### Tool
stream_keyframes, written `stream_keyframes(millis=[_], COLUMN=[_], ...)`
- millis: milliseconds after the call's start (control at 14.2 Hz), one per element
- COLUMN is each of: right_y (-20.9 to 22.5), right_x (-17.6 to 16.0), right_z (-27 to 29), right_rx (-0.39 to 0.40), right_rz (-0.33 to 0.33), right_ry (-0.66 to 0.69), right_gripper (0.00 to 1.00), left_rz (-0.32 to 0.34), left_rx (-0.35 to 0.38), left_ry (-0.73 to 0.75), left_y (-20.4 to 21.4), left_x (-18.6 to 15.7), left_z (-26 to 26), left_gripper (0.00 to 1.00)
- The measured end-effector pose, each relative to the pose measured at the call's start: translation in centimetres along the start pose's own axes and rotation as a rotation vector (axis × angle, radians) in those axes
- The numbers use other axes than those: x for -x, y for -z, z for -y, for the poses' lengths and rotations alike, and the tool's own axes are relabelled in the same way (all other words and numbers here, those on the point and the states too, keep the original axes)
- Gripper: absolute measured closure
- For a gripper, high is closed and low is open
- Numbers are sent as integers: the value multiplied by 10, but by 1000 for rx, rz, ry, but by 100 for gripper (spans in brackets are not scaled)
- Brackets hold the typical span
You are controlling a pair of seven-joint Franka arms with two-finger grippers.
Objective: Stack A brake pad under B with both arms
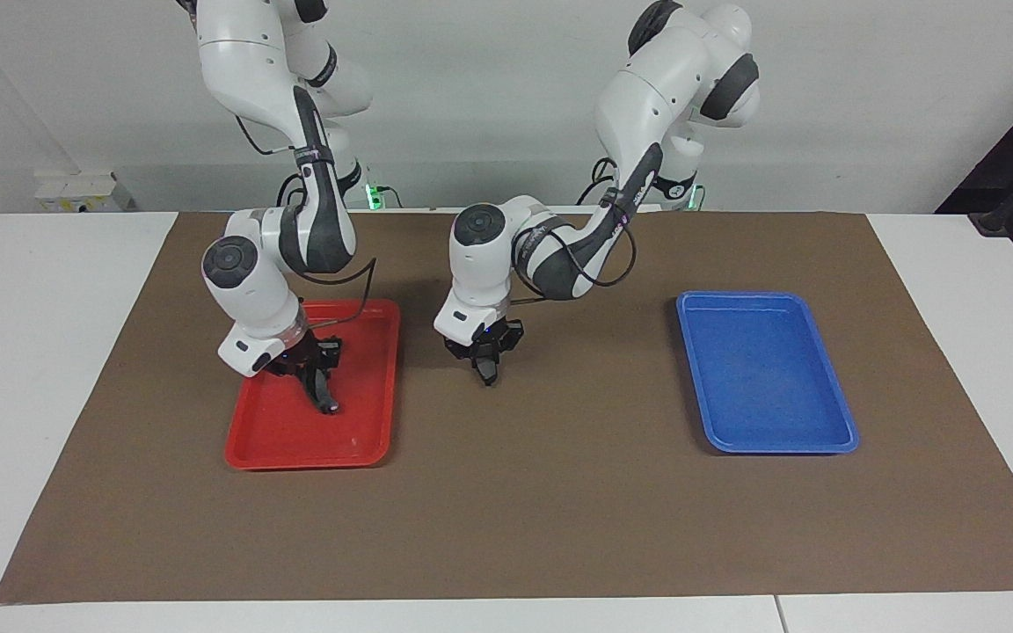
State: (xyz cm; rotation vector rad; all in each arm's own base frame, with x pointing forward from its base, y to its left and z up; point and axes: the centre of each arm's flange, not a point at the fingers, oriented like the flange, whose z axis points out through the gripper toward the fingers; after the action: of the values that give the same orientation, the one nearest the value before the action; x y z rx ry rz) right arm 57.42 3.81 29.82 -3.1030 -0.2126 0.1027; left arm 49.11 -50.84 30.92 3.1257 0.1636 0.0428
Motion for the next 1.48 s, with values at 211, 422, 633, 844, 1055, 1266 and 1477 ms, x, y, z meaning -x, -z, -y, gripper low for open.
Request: stream_keyframes(millis=[211,422,633,844,1055,1266,1477], right_y=[2,16,50,80,86,85,85], right_x=[-1,-7,-16,-21,-22,-22,-22], right_z=[0,0,2,1,-2,-2,-2], right_rx=[0,-2,-10,-16,-16,-17,-17], right_rz=[-3,1,24,39,36,36,36], right_ry=[-1,1,6,9,10,11,11], right_gripper=[57,57,57,57,57,57,57], left_rz=[12,12,12,12,5,0,-29], left_rx=[-7,-6,-6,-15,-24,-42,-51], left_ry=[8,13,14,20,33,39,53], left_y=[-11,-11,-11,-9,1,6,28], left_x=[0,-1,-1,-5,-14,-20,-34], left_z=[1,0,0,2,3,6,10], left_gripper=[60,60,60,60,50,41,35])
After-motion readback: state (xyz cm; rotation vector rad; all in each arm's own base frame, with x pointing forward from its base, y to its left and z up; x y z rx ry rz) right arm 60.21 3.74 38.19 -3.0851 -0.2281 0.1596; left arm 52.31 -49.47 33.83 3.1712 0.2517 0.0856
